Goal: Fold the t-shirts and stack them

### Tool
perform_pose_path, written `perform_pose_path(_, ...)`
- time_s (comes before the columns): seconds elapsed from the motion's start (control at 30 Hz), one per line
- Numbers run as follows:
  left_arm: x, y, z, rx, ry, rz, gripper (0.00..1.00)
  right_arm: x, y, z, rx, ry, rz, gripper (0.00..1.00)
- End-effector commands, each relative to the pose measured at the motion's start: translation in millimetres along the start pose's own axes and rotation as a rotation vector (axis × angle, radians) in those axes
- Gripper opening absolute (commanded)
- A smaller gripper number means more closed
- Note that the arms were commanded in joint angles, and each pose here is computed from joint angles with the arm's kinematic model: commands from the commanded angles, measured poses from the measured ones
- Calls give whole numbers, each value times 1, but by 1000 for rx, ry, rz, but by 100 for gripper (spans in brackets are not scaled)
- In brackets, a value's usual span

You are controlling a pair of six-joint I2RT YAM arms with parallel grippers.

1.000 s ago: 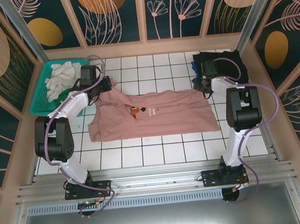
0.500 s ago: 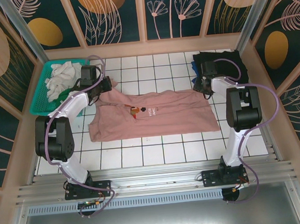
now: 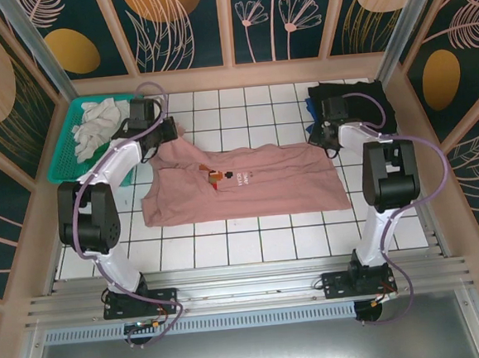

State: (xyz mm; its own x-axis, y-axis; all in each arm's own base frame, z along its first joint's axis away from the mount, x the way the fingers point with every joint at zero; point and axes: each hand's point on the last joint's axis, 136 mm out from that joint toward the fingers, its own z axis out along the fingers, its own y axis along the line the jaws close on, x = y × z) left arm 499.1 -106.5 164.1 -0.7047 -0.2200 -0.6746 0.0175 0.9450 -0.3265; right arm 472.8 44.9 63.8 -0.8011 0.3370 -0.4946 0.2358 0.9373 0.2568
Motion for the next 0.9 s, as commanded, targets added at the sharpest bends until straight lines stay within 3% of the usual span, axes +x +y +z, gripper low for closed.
perform_pose_path(0.0, -32, -1, -13, -53, -42, -23, 0, -50, 6, -42, -37, -128, 21, 0)
perform_pose_path(0.17, -24, -1, -28, -52, -30, -36, 0, -67, -12, -53, -42, -153, 65, 0)
perform_pose_path(0.47, -17, 29, -61, -211, -99, -48, 0, -64, -48, -51, -80, -161, 180, 0)
perform_pose_path(0.77, -14, 10, -59, -99, -77, -75, 0, -47, -37, -49, -107, -119, 159, 0)
perform_pose_path(0.87, -2, 10, -68, -82, -76, -74, 0, -36, -41, -44, -97, -74, 170, 8)
